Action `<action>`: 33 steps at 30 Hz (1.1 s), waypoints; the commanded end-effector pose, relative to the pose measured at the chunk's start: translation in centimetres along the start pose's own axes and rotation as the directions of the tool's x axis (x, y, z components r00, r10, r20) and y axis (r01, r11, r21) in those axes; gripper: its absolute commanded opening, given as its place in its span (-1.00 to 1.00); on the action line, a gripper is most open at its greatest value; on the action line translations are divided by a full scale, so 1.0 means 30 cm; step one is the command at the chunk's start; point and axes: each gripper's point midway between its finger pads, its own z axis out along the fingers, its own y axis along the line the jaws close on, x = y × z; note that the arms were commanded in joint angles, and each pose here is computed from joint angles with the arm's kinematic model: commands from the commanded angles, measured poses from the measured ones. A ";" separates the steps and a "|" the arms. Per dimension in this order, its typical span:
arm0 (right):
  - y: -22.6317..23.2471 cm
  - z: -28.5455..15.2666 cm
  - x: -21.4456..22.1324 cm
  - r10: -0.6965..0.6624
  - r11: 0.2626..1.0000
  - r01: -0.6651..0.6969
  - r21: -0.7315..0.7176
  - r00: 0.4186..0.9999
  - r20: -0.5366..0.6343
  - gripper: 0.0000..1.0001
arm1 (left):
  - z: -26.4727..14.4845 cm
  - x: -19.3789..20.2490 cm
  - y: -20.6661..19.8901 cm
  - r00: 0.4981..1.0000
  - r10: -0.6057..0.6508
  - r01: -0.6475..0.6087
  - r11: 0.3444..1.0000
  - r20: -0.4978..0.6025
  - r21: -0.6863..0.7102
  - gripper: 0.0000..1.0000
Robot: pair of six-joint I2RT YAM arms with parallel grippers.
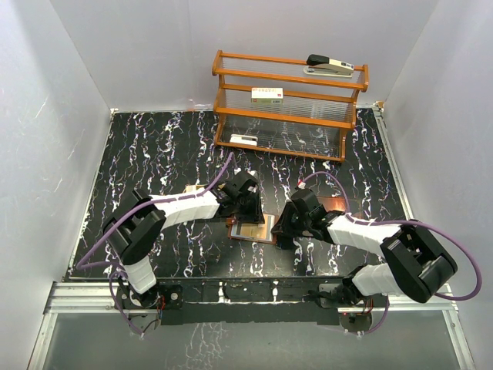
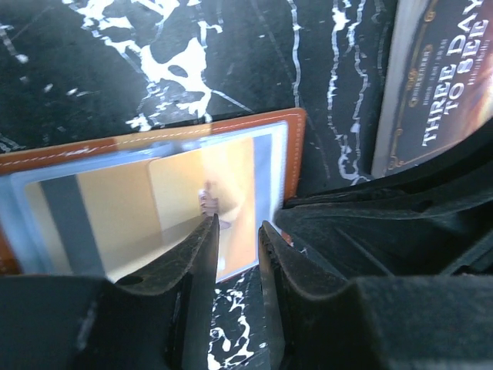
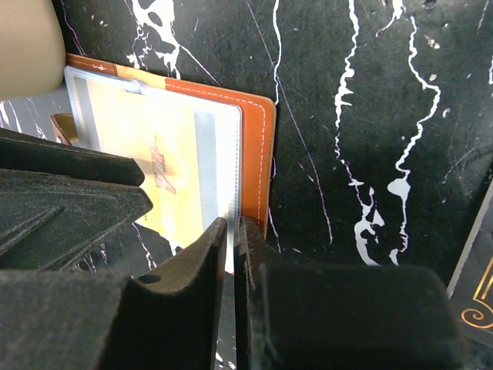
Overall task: Put the credit cards into the card holder
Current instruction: Insert the credit card into the card holder.
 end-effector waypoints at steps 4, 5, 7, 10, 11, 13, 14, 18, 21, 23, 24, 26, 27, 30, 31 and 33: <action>-0.012 -0.005 -0.036 -0.056 0.997 0.054 0.048 0.998 0.039 -0.81 | -0.004 0.014 -0.086 1.000 0.010 -0.008 0.992 -0.014 0.128 -0.50; -0.007 -0.013 -0.043 -0.058 0.997 0.055 0.050 0.997 0.048 -0.80 | -0.014 0.011 -0.078 1.000 0.011 -0.010 0.994 -0.007 0.113 -0.49; 0.005 -0.032 -0.061 -0.087 0.995 0.083 0.050 0.994 0.065 -0.73 | -0.044 -0.004 -0.049 1.000 0.015 -0.017 0.998 0.023 0.062 -0.40; 0.042 -0.059 -0.086 -0.088 0.996 0.086 0.022 0.992 0.092 -0.64 | -0.090 -0.029 0.009 0.998 0.018 -0.015 0.999 0.067 -0.048 -0.20; 0.050 -0.064 -0.092 -0.087 0.996 0.086 0.015 0.991 0.099 -0.64 | -0.099 -0.033 0.023 0.997 0.021 -0.016 0.997 0.075 -0.071 -0.18; 0.062 -0.064 -0.099 -0.086 0.996 0.085 0.006 0.991 0.105 -0.63 | -0.101 -0.034 0.037 0.996 0.025 -0.017 0.995 0.081 -0.093 -0.14; 0.063 -0.060 -0.099 -0.087 0.996 0.087 0.005 0.991 0.103 -0.63 | -0.096 -0.033 0.046 0.997 0.022 -0.014 0.994 0.077 -0.104 -0.12; 0.059 -0.035 -0.094 -0.092 0.996 0.091 0.007 0.992 0.088 -0.64 | -0.071 -0.024 0.059 0.998 0.024 -0.017 0.992 0.057 -0.123 -0.06; 0.058 -0.018 -0.087 -0.092 0.996 0.092 0.002 0.993 0.075 -0.66 | -0.052 -0.022 0.068 0.998 0.031 -0.024 0.990 0.048 -0.137 -0.04; 0.058 -0.007 -0.084 -0.094 0.996 0.095 -0.002 0.993 0.068 -0.67 | -0.039 -0.017 0.068 0.999 0.030 -0.025 0.991 0.039 -0.133 -0.04; 0.055 -0.002 -0.080 -0.095 0.996 0.095 0.000 0.994 0.062 -0.67 | -0.031 -0.017 0.062 0.999 0.031 -0.027 0.992 0.038 -0.121 -0.04; 0.048 0.007 -0.074 -0.096 0.995 0.096 0.005 0.994 0.053 -0.69 | -0.020 -0.015 0.039 0.999 0.033 -0.030 0.996 0.036 -0.082 -0.04; 0.045 0.011 -0.070 -0.095 0.995 0.095 0.004 0.994 0.048 -0.69 | -0.014 -0.017 0.028 0.999 0.035 -0.033 0.997 0.032 -0.067 -0.04; 0.037 0.016 -0.055 -0.089 0.996 0.089 0.000 0.995 0.038 -0.70 | -0.003 -0.020 0.016 0.999 0.042 -0.041 0.997 0.013 -0.065 -0.06; 0.033 0.016 -0.053 -0.087 0.996 0.087 0.001 0.996 0.038 -0.70 | -0.001 -0.021 0.011 0.999 0.042 -0.041 0.997 0.012 -0.058 -0.07; 0.029 0.016 -0.047 -0.086 0.996 0.086 0.000 0.996 0.037 -0.70 | 0.001 -0.018 -0.005 0.999 0.035 -0.035 0.999 0.012 -0.029 -0.09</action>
